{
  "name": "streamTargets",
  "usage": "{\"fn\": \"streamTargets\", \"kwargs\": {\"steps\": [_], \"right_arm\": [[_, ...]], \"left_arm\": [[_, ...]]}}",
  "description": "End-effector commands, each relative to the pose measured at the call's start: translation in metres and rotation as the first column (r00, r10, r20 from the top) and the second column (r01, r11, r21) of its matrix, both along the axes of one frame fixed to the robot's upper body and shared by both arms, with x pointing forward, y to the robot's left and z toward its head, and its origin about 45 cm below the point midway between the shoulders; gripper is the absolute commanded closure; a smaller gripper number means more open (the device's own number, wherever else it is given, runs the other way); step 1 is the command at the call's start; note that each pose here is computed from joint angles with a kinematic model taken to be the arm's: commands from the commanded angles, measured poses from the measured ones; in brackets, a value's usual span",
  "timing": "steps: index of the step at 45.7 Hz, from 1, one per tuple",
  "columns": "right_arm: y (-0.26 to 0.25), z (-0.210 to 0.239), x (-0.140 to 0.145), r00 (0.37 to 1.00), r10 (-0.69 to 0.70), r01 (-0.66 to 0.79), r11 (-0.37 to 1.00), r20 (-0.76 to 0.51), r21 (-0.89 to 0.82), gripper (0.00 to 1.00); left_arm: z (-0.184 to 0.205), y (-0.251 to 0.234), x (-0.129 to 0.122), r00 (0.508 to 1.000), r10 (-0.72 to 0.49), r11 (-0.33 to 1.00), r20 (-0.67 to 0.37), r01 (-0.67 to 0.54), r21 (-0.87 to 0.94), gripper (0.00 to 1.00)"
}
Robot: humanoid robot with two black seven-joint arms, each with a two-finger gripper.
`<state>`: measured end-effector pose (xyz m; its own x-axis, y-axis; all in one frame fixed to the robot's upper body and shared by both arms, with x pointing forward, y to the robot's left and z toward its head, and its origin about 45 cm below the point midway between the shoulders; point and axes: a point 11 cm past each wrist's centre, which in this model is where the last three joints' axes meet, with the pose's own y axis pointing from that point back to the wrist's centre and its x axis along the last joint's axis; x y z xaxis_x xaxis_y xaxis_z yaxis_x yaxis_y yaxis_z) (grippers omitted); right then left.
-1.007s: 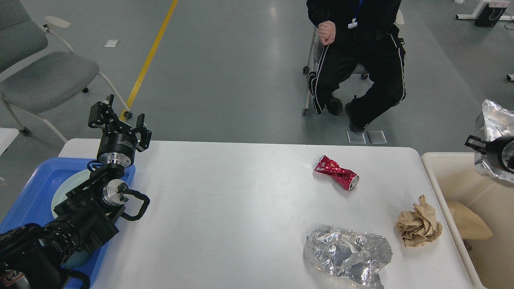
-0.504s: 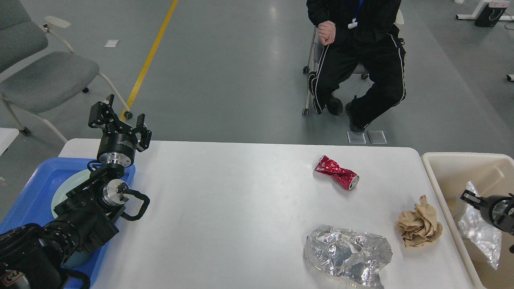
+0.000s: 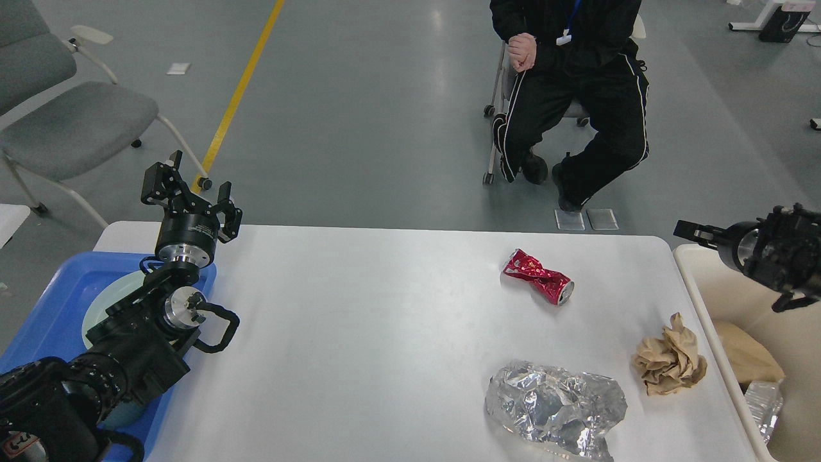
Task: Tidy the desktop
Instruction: 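Raise the right gripper out of the bin, then lower the right gripper onto the crumpled brown paper and grasp it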
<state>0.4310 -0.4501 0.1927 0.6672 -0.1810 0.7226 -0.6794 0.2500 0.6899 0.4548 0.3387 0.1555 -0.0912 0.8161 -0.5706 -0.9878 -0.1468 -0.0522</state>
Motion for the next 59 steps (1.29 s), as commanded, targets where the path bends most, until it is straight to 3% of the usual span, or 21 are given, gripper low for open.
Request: {"fn": "streamTargets", "kwargs": {"steps": [1,9,18,21,29,39,49,59], "right_arm": [[0.045,0.044,0.015,0.995,0.082,-0.081,0.996,-0.053,0.021,0.00],[0.115,0.094,0.014,0.943,0.185,-0.141,0.975,-0.276,0.170,0.00],[0.175,0.149,-0.010,0.797,0.315,-0.144,0.928,-0.516,0.343,0.00],[0.185,0.166,-0.019,0.766,0.340,-0.146,0.919,-0.545,0.367,0.00],[0.187,0.186,-0.024,0.774,0.336,-0.163,0.925,-0.536,0.344,0.00],[0.139,0.115,-0.029,0.762,0.259,-0.029,0.929,-0.593,0.369,0.00],[0.069,0.017,-0.048,0.757,0.109,0.108,0.952,-0.644,0.288,0.00],[0.030,-0.033,-0.068,0.769,0.025,0.169,0.956,-0.638,0.241,0.00]], "left_arm": [[0.000,0.000,0.000,1.000,0.001,1.000,0.000,-0.001,0.000,0.04],[0.000,0.000,0.000,1.000,0.001,1.000,0.000,-0.001,0.000,0.04],[0.000,0.000,0.000,1.000,0.001,1.000,-0.002,-0.001,0.002,0.04],[0.000,0.000,0.000,1.000,0.001,1.000,-0.002,-0.001,0.002,0.04],[0.000,0.000,0.000,1.000,0.001,1.000,-0.001,-0.001,0.000,0.04],[0.000,0.000,0.000,1.000,0.000,1.000,0.000,0.000,0.000,0.04],[0.000,0.000,0.000,1.000,0.001,1.000,-0.001,-0.001,0.002,0.04],[0.000,0.000,0.000,1.000,0.001,1.000,-0.001,-0.001,0.000,0.04]]}}
